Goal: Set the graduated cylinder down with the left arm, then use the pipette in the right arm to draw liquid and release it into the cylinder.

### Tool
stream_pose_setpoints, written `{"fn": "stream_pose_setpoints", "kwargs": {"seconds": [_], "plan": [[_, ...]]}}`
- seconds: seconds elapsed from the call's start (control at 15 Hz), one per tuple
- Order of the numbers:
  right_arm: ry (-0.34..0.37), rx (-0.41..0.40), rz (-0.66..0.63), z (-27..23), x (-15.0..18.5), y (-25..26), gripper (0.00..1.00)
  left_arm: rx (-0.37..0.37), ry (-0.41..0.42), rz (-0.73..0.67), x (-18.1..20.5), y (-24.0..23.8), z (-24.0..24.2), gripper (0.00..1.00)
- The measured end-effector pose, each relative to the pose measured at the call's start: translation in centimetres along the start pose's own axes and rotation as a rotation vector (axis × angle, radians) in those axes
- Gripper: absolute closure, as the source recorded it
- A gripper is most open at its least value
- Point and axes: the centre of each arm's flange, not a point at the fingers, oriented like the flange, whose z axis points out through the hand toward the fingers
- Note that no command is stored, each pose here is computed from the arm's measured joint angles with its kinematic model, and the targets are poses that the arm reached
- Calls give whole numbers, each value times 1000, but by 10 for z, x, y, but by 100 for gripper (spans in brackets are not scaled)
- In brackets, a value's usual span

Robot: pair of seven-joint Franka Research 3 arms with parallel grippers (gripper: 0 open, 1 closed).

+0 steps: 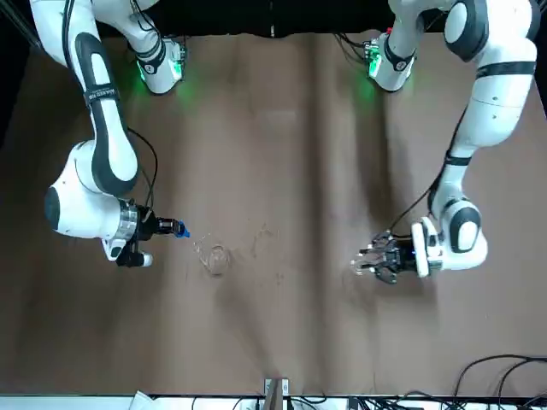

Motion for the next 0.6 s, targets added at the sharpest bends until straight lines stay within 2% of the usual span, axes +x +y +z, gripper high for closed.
{"fn": "stream_pose_setpoints", "kwargs": {"seconds": [0.4, 0.53, 0.6], "plan": [[1, 0, -1, -1, 0, 0, 84, -19, -16, -8, 14, 19, 132, 66], [4, 1, -2, -2, 1, -1, 85, -2, -20, -20, 18, 30, 174, 66], [4, 1, -3, -2, 1, -1, 80, 4, -14, -23, 20, 37, 194, 66]]}}
